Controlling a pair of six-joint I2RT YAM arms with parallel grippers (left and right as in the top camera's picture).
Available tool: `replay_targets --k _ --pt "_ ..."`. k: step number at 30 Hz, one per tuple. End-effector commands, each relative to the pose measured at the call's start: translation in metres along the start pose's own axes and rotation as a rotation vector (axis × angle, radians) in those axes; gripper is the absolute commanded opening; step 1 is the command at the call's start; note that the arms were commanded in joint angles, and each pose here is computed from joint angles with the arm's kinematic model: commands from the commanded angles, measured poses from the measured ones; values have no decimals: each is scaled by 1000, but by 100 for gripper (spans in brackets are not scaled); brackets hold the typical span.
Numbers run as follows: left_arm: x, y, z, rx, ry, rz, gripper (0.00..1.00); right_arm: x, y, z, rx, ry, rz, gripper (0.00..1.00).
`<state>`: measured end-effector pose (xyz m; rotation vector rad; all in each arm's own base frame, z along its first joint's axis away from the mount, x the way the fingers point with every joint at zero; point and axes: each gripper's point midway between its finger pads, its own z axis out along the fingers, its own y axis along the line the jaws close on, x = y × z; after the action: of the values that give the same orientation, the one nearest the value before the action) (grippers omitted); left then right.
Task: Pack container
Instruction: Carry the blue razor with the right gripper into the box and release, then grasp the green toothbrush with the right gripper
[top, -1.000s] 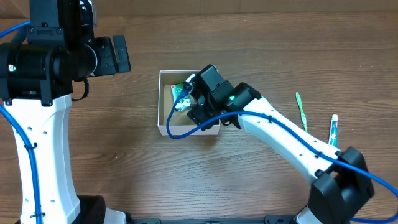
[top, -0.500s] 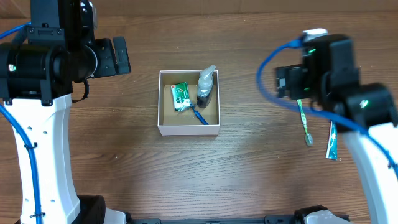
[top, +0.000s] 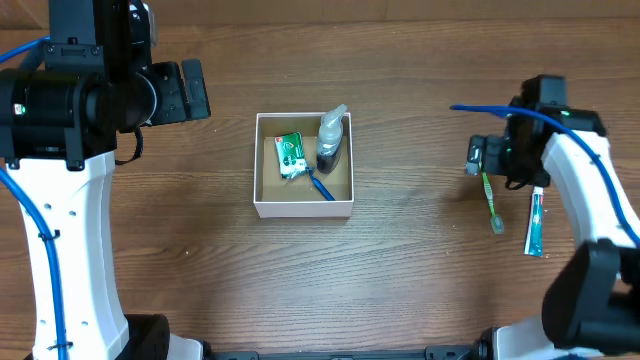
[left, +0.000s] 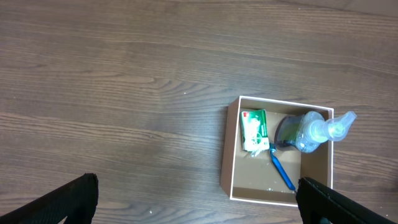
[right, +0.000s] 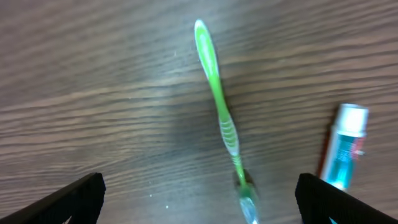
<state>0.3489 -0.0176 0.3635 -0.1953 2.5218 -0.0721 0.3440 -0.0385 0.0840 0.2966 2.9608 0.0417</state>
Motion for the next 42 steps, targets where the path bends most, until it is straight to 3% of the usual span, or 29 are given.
replay_targets --k 1,24,27,30,33,40,42 --pt "1 -1 2 3 9 5 100 9 3 28 -18 65 9 100" --pt "1 -1 2 3 10 6 100 33 -4 85 -1 96 12 98" --pt "1 -1 2 3 10 6 100 33 -4 85 -1 96 11 88" --pt "1 -1 2 3 10 5 100 33 -4 85 -1 95 12 62" --pt "1 -1 2 3 10 5 100 33 -4 85 -1 95 11 47" --pt "1 -1 2 3 10 5 100 33 -4 85 -1 96 12 37" --pt "1 -1 2 3 10 6 100 33 -4 85 -1 95 12 26"
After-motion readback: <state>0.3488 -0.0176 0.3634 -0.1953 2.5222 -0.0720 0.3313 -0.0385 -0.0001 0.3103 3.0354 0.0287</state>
